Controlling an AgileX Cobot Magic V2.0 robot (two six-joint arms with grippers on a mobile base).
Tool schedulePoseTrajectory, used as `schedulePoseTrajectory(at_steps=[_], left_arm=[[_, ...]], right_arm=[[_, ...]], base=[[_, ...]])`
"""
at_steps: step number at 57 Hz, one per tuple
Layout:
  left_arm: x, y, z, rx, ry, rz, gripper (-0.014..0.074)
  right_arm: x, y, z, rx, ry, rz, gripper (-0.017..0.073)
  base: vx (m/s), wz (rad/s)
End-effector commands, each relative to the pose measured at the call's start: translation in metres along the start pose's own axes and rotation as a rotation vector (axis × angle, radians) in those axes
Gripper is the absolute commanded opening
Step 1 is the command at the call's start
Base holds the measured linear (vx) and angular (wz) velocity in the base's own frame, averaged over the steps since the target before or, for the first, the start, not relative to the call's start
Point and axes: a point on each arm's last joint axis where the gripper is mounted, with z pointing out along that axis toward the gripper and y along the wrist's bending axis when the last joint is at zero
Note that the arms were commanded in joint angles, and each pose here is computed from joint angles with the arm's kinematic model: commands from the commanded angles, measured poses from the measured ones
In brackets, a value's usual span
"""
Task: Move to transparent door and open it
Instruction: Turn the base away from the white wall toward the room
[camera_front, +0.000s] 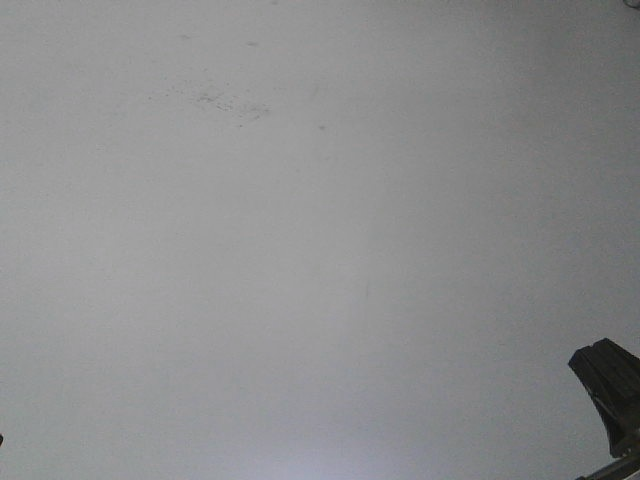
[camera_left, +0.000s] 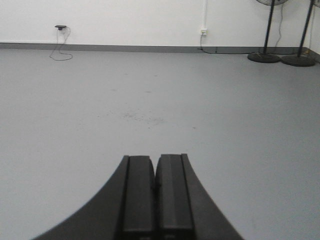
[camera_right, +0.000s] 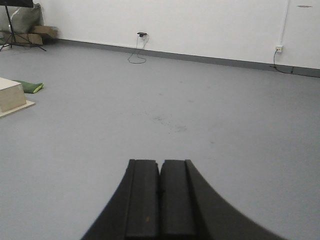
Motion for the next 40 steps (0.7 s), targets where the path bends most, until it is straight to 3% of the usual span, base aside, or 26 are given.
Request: schedulePoseTrajectory(at_steps=[1, 40], left_arm=[[-0.0034, -0.0004, -0.0002, 0.008, -0.083, -0.009, 0.0003], [-0.0034, -0.0004, -0.0002, 0.008, -0.083, -0.009, 0.0003]], right_arm=[[-0.0069, -0.001, -0.0011, 0.012, -0.095, -0.008, -0.0005], [-0.0068, -0.001, -0.0011, 0.012, -0.094, -0.008, -0.0005]], base=[[0.42, 0.2], [0.46, 0.21]])
